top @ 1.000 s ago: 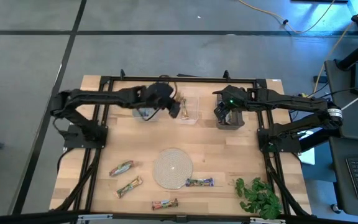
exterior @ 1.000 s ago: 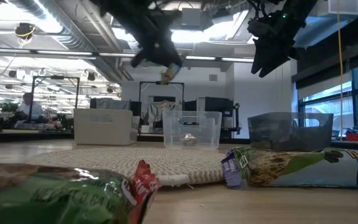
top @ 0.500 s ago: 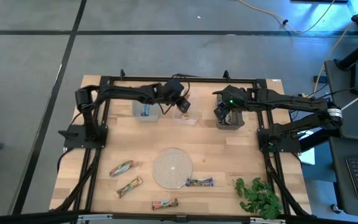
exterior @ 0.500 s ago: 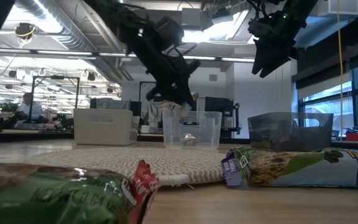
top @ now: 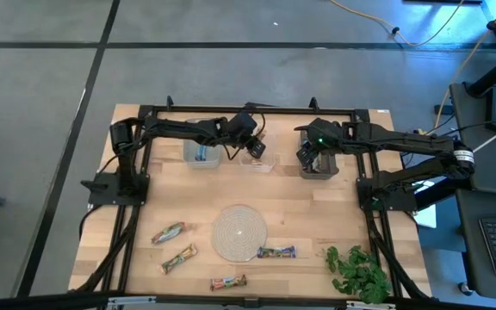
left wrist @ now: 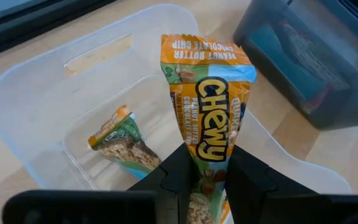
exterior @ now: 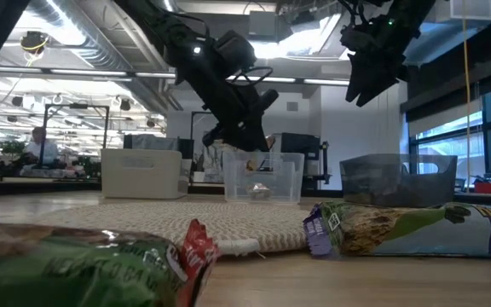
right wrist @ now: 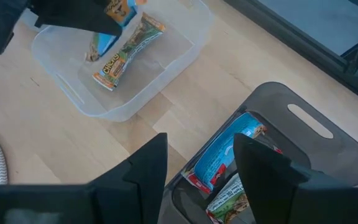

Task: Pick and place Granola Bars by type
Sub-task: Put the yellow granola bar into the transparent bin, then put the red granola bar into the black bin

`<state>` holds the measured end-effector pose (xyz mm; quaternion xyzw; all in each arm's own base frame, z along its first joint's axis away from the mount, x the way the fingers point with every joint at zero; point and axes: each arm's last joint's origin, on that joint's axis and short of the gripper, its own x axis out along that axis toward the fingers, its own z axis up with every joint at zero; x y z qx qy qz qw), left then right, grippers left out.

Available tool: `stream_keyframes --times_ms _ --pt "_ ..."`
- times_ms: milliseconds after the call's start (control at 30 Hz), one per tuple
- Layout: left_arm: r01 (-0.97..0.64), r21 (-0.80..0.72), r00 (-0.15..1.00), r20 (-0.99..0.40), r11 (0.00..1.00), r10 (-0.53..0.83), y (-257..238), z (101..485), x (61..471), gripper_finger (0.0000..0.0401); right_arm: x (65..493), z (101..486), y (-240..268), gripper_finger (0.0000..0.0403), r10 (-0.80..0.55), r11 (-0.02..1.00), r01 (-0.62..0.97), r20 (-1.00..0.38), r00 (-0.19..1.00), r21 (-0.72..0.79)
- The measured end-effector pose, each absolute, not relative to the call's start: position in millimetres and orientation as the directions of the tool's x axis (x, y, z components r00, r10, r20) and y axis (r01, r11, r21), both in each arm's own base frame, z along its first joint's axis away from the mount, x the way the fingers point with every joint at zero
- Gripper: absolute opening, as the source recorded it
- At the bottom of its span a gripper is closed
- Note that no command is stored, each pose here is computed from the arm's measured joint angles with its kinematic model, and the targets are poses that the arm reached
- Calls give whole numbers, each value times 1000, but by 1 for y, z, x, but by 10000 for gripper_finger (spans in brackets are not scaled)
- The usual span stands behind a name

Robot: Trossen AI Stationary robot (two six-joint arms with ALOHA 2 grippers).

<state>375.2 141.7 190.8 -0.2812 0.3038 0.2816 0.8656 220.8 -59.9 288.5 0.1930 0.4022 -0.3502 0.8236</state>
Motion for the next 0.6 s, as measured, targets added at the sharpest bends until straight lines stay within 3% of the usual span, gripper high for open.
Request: stream_keyframes --times_ms 333,600 --pt "-591 -344 695 -677 729 243 142 199 372 143 221 288 -60 187 -421 681 732 -798 431 36" --pt "-423 -279 756 -633 862 166 119 279 327 168 221 288 -60 187 -421 683 730 -798 431 34"
